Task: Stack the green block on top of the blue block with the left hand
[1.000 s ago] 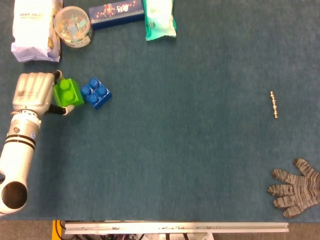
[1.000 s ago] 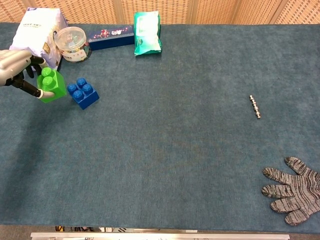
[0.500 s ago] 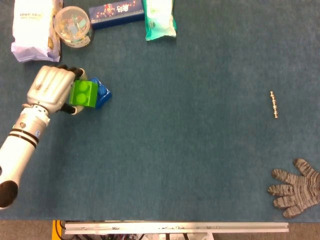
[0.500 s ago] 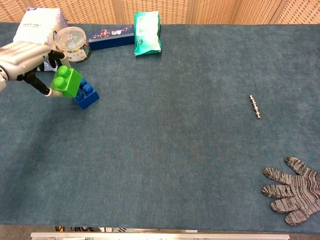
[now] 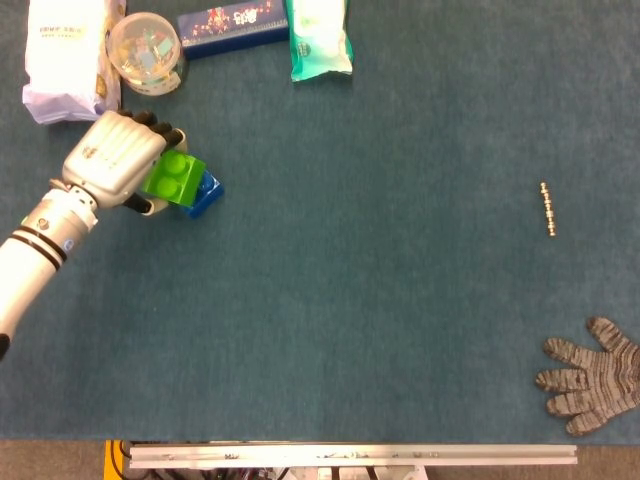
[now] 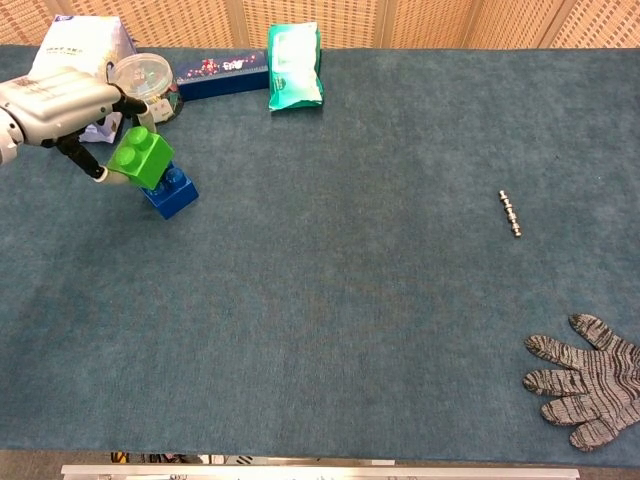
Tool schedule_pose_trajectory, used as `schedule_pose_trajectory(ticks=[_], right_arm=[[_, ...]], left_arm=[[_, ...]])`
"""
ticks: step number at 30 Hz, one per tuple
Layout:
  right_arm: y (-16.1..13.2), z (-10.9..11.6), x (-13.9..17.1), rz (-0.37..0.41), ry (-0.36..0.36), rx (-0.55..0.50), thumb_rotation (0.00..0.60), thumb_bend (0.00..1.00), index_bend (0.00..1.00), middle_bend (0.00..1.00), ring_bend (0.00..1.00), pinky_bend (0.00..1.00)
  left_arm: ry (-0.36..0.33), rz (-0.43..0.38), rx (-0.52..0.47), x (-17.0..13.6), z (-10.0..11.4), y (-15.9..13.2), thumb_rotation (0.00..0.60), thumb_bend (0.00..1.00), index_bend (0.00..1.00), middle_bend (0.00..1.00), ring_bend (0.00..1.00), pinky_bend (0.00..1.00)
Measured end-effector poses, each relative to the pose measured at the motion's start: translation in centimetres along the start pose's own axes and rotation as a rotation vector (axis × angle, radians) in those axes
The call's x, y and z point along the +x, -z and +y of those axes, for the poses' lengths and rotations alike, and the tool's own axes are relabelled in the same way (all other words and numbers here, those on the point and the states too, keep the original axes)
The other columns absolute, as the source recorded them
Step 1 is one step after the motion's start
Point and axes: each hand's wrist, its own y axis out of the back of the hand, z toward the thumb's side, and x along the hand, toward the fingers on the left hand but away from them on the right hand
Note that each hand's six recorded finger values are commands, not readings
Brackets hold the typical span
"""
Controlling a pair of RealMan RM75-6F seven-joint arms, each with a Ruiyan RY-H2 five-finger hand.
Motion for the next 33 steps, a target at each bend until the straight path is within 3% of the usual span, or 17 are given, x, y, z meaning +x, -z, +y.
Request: schedule_pose_trajectory(ticks=[14, 33], right_arm=[[0.1, 0.0, 0.5, -0.019, 0.002, 0.009, 0.6, 0.21, 0.38, 0.38, 0.27, 0.39], [-0.1, 0.2, 0.8, -0.027, 0.011, 0.017, 0.6, 0.21, 0.38, 0.38, 0.27, 0.39]], left_arm=[[0.027, -0.15, 0.129, 1.7, -0.1, -0.7, 0.6, 0.22, 0.43, 0.35, 0.26, 0.36], [0.089, -0.194, 0.173, 3.2, 0.5, -0.7, 0.6, 0.22, 0.43, 0.33, 0.25, 0.34]])
